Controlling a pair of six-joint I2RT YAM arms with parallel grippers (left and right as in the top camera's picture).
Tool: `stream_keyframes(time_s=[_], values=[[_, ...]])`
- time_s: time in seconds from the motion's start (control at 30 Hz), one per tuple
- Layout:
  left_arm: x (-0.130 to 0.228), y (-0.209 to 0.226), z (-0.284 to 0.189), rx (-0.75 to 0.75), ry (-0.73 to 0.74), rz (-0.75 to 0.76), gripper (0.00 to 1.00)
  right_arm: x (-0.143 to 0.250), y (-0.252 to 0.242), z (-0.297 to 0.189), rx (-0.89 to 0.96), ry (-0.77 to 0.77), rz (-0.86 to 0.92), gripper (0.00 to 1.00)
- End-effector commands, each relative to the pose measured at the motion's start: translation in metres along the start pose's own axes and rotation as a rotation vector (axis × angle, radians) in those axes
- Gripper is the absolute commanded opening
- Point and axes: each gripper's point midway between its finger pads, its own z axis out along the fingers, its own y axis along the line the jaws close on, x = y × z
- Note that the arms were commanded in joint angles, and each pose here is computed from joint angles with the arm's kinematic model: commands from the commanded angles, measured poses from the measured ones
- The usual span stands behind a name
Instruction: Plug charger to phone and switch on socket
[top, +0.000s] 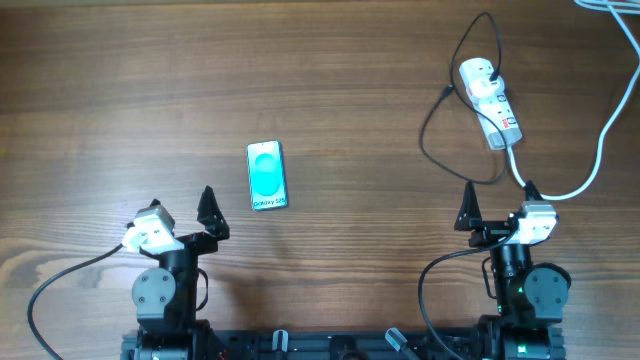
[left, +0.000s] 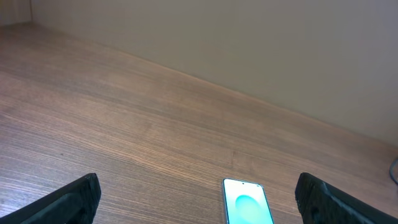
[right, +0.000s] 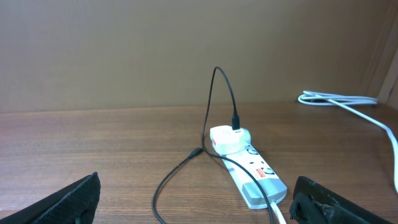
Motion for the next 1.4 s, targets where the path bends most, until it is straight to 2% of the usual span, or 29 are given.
stream_keyframes(time_s=[0.0, 1.37], values=[[0.0003, -0.0017, -0.0001, 0.011, -0.004, 0.02, 1.0, -0.0028, -0.0007, -0.0007, 0.006, -0.014, -0.011, 1.0], [0.0013, -0.0044, -0.0001, 0.027, 0.002, 0.024, 1.0, -0.0028, -0.0007, -0.0007, 0.006, -0.014, -0.011, 1.0]])
